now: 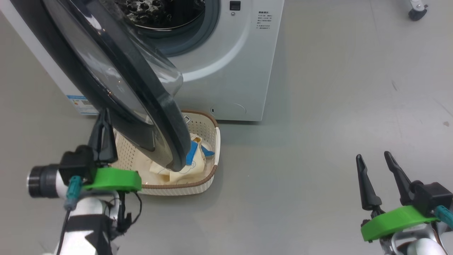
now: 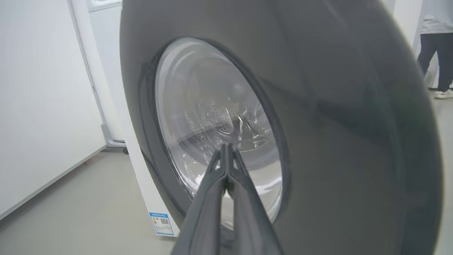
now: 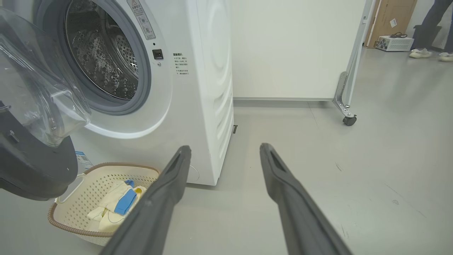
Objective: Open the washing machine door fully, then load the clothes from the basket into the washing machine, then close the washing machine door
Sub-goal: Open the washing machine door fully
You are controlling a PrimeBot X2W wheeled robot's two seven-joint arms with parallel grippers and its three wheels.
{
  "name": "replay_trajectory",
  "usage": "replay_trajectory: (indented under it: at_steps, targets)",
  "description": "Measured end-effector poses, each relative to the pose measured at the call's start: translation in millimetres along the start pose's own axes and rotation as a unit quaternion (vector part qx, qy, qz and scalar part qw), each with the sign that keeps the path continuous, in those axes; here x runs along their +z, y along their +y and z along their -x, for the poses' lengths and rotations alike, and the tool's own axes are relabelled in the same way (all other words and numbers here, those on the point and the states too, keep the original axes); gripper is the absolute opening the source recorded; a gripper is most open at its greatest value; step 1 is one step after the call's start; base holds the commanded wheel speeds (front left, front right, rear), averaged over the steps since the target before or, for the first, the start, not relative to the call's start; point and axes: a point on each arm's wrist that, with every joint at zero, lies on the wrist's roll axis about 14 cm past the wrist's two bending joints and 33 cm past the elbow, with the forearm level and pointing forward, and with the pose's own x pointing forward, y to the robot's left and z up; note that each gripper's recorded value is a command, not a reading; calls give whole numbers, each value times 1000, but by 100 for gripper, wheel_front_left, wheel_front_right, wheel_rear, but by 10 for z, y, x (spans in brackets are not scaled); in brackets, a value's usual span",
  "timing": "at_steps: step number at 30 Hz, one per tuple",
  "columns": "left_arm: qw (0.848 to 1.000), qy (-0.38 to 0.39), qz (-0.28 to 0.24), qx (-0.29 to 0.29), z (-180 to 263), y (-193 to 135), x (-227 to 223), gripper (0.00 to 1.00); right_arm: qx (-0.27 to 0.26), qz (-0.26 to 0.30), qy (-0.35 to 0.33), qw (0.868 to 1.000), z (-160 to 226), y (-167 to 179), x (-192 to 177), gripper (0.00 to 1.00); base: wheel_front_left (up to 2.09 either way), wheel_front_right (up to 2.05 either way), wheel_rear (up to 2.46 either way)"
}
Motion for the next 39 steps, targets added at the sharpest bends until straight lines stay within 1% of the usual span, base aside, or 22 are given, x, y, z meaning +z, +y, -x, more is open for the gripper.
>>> replay_trajectory:
  at_steps: [4, 8, 12, 16, 18, 21, 25, 29, 34, 39]
  targets:
    - [996, -80, -22, 29, -141, 170, 518, 0, -2, -1, -1, 1000, 0, -10, 4, 100, 0, 0, 0]
    - [986, -162, -36, 29, -190, 163, 1065, 0, -3, -1, -2, 1000, 4, -22, 15, 100, 0, 0, 0]
    - [973, -225, -43, 2, -155, -33, 1483, 0, -5, -2, -4, 1000, 13, -30, 28, 100, 0, 0, 0]
    - [965, -257, -37, -46, -109, -350, 1678, 0, -7, -5, -6, 1000, 27, -42, 39, 100, 0, 0, 0]
    - [962, -261, -30, -72, -86, -518, 1705, 0, -8, -5, -7, 1000, 36, -47, 44, 100, 0, 0, 0]
    - [962, -248, -10, -117, -63, -800, 1672, 0, -10, -5, -7, 1000, 53, -55, 45, 100, 0, 0, 0]
    - [960, -219, 23, -174, -14, -1153, 1574, 0, -12, -7, -5, 1000, 70, -67, 37, 100, 0, 0, 0]
    - [960, -173, 49, -212, 14, -1404, 1353, 0, -15, -10, -3, 1000, 88, -77, 23, 100, 0, 0, 0]
    - [962, -115, 85, -231, 78, -1596, 1055, 0, -17, -10, -4, 1000, 107, -92, 26, 100, 0, 0, 0]
    - [967, -65, 101, -223, 75, -1638, 775, 0, -18, -14, -4, 1000, 111, -90, 28, 100, 0, 0, 0]
